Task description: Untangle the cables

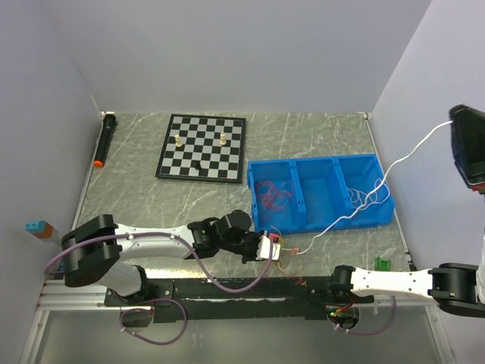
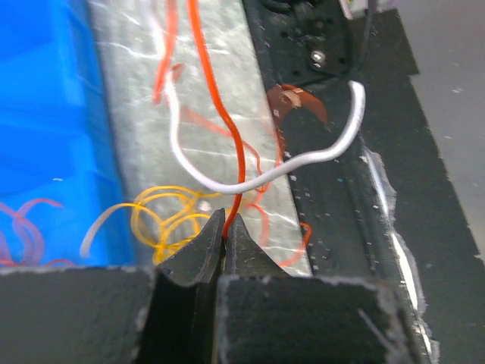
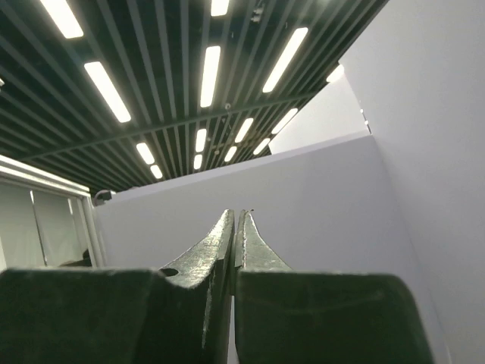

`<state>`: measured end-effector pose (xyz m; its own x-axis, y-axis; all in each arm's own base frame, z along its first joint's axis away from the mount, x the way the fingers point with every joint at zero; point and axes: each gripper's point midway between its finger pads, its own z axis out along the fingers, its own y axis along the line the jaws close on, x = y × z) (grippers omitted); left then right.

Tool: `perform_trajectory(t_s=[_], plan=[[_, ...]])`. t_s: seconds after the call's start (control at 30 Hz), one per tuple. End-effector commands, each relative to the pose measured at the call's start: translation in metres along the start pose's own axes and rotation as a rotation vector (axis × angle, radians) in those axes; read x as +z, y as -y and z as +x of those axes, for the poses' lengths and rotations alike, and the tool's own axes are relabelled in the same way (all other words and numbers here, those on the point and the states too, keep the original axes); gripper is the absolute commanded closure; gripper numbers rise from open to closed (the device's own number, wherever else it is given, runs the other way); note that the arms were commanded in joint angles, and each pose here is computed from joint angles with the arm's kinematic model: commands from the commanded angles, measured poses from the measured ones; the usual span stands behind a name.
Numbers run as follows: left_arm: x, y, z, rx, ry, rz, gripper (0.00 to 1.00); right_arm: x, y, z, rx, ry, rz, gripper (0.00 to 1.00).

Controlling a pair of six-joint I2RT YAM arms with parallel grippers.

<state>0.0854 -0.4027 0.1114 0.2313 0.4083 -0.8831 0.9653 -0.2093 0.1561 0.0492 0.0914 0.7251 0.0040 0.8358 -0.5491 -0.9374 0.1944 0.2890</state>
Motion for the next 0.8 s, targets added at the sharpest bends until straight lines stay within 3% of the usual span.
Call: perform_trajectory(t_s=[0.0, 0.2, 0.4, 0.6, 0.77], plan=[[-0.021, -0.021, -0.034, 0.091, 0.061, -0.097, 0.99, 0.002, 0.004, -0.016, -0.061, 0.032, 0.026, 1.0], [-0.076, -0.022, -0.048, 0.064, -0.025, 0.021, 0.99, -0.013, 0.044, -0.053, -0.32, 0.1, 0.236, 1.0], [-0.127, 0.034, 0.01, 0.085, -0.205, 0.186, 0.99, -0.014, 0.076, -0.086, -0.598, 0.154, 0.442, 1.0], [-0.148, 0.06, 0.091, 0.093, -0.374, 0.16, 0.99, -0.007, 0.061, -0.127, -0.603, 0.259, 0.426, 1.0], [-0.154, 0.06, 0.124, 0.136, -0.449, 0.133, 0.99, -0.013, 0.044, -0.16, -0.542, 0.354, 0.374, 1.0]])
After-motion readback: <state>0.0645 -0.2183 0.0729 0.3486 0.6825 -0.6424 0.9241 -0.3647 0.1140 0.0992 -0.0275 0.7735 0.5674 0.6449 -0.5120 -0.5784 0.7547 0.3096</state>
